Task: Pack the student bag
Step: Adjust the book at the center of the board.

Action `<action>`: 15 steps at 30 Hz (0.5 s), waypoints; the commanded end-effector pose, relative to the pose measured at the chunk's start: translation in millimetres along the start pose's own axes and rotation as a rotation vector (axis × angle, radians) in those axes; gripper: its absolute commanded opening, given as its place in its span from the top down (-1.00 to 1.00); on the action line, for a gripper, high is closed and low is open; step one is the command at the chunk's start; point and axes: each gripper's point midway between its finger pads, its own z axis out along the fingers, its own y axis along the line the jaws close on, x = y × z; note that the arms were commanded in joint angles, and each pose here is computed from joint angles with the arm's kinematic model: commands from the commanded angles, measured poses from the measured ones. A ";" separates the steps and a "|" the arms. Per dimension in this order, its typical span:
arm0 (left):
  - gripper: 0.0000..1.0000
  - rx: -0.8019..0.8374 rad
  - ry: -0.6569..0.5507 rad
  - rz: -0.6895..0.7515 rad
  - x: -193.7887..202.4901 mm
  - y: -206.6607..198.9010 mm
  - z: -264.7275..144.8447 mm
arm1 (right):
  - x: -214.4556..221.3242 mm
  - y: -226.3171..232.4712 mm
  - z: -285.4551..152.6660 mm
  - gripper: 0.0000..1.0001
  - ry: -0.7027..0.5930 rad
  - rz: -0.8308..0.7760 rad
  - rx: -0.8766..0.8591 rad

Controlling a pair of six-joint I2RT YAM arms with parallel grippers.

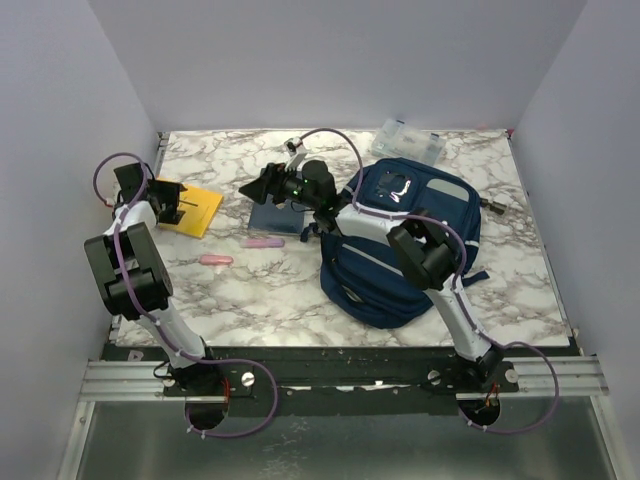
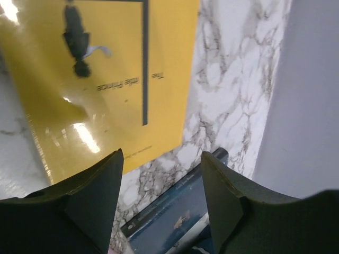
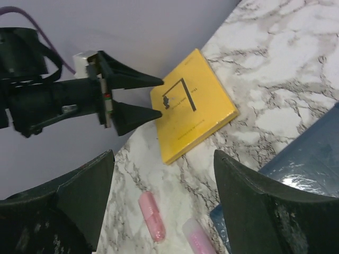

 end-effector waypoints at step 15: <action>-0.37 0.154 -0.204 0.568 -69.4 -116.8 34.1 | -3.8 28.6 -62.3 -0.58 0.112 -0.110 0.046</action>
